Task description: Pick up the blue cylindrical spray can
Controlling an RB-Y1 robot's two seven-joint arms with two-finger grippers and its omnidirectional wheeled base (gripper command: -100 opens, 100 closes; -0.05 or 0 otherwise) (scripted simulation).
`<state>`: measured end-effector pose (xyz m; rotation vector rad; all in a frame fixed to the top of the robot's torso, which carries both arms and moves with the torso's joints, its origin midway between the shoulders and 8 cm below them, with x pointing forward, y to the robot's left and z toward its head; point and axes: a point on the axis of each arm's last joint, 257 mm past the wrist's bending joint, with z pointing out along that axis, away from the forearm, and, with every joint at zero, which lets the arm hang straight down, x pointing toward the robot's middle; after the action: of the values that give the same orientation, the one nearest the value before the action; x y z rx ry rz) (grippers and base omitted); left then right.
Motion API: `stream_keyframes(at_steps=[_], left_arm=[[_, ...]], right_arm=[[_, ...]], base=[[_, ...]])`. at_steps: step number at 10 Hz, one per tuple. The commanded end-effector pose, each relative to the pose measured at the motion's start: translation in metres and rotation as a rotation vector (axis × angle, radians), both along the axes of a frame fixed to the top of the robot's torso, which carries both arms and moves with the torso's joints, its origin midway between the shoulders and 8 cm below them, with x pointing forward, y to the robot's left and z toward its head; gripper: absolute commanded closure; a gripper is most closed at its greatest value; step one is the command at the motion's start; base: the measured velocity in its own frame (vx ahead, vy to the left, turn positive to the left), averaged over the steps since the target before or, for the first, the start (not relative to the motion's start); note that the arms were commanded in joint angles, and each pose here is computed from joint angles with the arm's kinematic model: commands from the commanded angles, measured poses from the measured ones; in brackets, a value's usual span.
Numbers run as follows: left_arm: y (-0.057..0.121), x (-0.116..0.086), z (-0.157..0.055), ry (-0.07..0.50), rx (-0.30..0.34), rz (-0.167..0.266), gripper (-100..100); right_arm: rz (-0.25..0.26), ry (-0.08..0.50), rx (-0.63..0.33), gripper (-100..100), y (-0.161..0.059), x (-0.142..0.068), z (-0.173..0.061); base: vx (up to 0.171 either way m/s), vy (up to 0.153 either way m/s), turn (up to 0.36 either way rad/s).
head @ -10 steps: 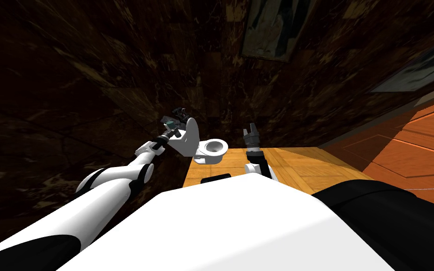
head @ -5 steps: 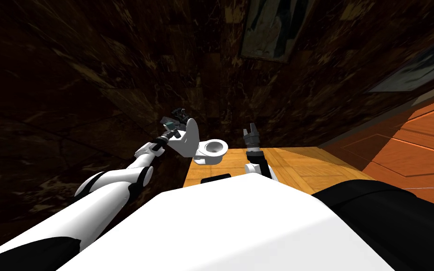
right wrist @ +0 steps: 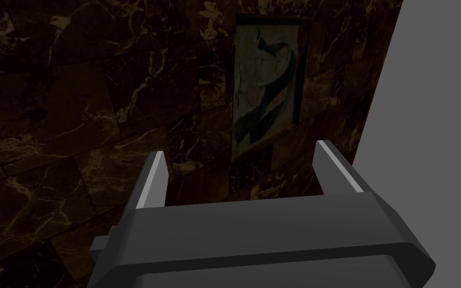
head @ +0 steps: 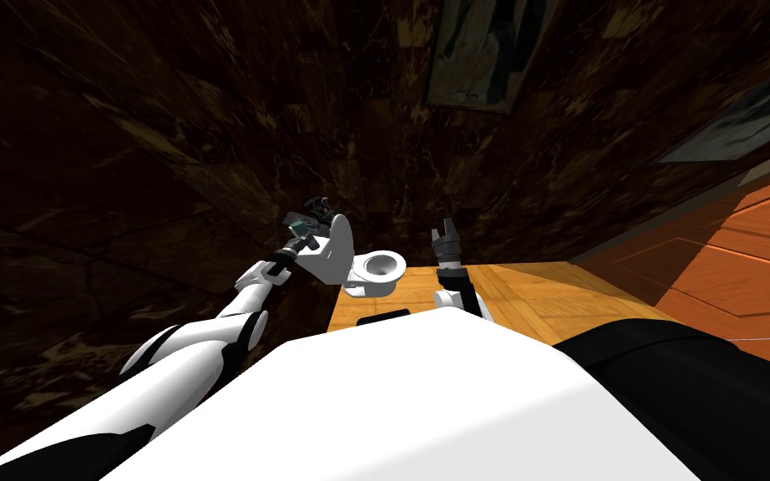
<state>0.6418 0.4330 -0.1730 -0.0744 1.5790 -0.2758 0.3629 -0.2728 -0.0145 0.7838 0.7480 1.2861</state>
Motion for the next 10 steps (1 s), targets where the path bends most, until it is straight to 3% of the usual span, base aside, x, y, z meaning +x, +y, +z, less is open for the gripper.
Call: stream_keyframes(at_steps=[1,4,5,8,10], left_arm=[[0.002,-0.010,-0.011,0.010,0.003,0.004,100],[-0.005,-0.021,-0.014,0.001,0.015,-0.018,100],[0.007,-0.028,-0.013,-0.006,0.000,0.020,100],[0.004,-0.047,-0.028,0.007,0.012,0.006,100],[-0.001,-0.051,-0.026,-0.002,0.017,-0.008,100]], right_arm=[[0.000,0.000,0.000,0,0.000,0.000,0.000],[0.000,0.000,0.000,0,0.000,0.000,0.000],[0.000,0.000,0.000,0,0.000,0.000,0.000],[0.000,0.000,0.000,0,0.000,0.000,0.000],[0.000,0.000,0.000,0,0.000,0.000,0.000]], base=[[0.047,0.016,0.002],[-0.005,0.003,0.001],[0.085,0.020,-0.034],[0.066,0.013,-0.006],[0.004,0.003,-0.002]])
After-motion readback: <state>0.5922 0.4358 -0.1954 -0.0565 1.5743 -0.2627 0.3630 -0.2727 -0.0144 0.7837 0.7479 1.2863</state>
